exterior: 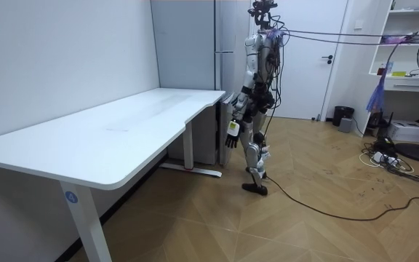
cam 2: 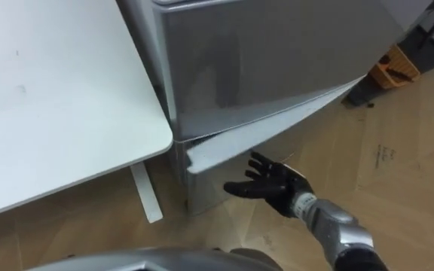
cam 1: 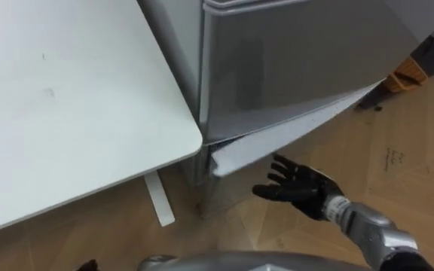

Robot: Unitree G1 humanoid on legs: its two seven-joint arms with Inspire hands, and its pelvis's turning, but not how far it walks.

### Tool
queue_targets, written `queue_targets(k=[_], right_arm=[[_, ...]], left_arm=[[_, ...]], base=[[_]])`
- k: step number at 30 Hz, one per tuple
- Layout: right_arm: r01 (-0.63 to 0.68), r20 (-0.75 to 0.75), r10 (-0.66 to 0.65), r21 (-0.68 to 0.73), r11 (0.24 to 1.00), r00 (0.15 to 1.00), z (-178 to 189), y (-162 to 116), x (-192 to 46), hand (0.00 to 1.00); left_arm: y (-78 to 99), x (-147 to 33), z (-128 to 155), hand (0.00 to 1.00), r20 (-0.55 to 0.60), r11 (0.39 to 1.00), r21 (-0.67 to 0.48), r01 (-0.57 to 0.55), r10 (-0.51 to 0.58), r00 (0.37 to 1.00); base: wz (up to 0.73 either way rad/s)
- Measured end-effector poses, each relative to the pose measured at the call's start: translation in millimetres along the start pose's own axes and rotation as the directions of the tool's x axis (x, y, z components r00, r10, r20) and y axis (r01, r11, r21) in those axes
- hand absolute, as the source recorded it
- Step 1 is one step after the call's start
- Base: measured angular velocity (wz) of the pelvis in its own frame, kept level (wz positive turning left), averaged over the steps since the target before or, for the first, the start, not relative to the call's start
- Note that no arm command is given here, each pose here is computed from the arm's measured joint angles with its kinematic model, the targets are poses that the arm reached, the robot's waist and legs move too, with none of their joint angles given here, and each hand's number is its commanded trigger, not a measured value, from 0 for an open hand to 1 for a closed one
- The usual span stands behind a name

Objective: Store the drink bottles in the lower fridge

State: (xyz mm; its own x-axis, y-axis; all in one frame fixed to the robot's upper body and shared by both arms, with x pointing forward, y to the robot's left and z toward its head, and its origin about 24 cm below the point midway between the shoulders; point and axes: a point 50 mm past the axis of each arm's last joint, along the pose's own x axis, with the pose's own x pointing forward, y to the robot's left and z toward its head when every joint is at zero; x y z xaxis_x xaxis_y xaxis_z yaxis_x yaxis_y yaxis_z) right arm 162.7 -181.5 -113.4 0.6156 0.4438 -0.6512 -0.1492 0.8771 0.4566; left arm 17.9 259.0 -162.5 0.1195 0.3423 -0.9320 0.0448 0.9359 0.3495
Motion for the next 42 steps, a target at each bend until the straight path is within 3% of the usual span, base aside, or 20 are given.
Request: queue_targets(k=[4, 14, 24, 30, 35, 42], right_arm=[[-0.084, 0.028, 0.084, -0.004, 0.996, 0.996, 6, 21, 11, 0.0], [-0.153, -0.049, 0.152, -0.024, 0.988, 0.987, -4, 36, 18, 0.0], [-0.139, -0.108, 0.13, -0.079, 0.987, 0.986, -7, 33, 19, 0.0], [-0.027, -0.258, 0.001, -0.095, 0.995, 0.966, -40, 15, 13, 0.0], [0.116, -0.414, -0.144, -0.094, 0.989, 0.899, -79, -13, -11, 0.0], [0.27, -0.455, -0.272, -0.071, 0.96, 0.848, -97, -29, -28, 0.0]], left_arm=[[-1.7, -0.4, -5, 0.0, -0.031, 1.0, 0.002, 0.007, -0.007, 0.999], [-12.2, -1.2, -5, 0.0, -0.074, 0.999, 0.016, 0.042, -0.04, 0.996], [-19.0, -2.0, -6, 0.0, -0.097, 0.997, 0.015, 0.074, -0.072, 0.993], [-16.5, -2.1, -9, 0.0, -0.111, 0.999, 0.03, 0.042, -0.039, 0.993], [-14.1, -2.4, -15, 0.0, -0.124, 0.999, 0.009, 0.033, -0.031, 0.992], [-11.2, -3.5, -27, 0.0, -0.176, 1.0, -0.01, 0.023, -0.024, 0.984]], base=[[0.11], [-0.01], [0.05], [0.08], [0.1], [0.04]])
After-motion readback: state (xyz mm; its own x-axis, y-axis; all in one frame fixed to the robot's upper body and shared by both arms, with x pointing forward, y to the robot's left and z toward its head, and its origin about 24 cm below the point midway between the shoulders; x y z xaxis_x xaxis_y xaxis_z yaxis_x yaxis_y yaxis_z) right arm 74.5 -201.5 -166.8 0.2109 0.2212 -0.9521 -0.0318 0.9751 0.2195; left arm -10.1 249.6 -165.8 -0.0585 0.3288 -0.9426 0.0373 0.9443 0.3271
